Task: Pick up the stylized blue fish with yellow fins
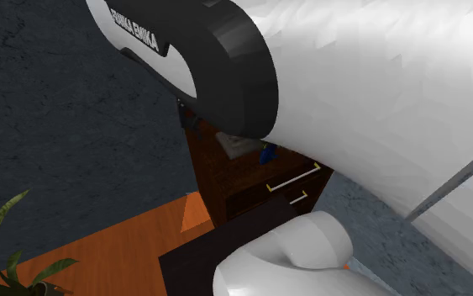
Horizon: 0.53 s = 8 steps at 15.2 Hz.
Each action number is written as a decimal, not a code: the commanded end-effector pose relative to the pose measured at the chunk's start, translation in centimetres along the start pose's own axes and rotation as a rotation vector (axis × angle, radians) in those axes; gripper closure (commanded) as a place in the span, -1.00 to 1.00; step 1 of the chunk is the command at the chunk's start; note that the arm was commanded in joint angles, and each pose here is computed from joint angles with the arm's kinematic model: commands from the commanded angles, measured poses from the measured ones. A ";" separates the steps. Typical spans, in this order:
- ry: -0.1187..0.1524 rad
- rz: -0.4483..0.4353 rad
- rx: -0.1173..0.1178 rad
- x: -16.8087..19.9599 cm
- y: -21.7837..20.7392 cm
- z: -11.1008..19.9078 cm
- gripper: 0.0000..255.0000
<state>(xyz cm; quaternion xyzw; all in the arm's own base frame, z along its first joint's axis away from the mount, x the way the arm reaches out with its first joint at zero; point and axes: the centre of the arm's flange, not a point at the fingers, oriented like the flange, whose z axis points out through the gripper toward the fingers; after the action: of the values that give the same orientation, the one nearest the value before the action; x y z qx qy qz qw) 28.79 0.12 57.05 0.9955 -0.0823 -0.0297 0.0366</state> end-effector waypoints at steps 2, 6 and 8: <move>0.006 -0.016 -0.001 0.1 0.8 1.0 -1.00; 0.028 -0.082 -0.004 0.7 4.0 5.1 -1.00; 0.040 -0.115 -0.005 1.2 5.6 7.1 -1.00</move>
<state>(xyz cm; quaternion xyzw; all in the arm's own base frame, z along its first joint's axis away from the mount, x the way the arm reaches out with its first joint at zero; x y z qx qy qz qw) 28.61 -5.07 51.25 0.9986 -0.0339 -0.0155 0.0385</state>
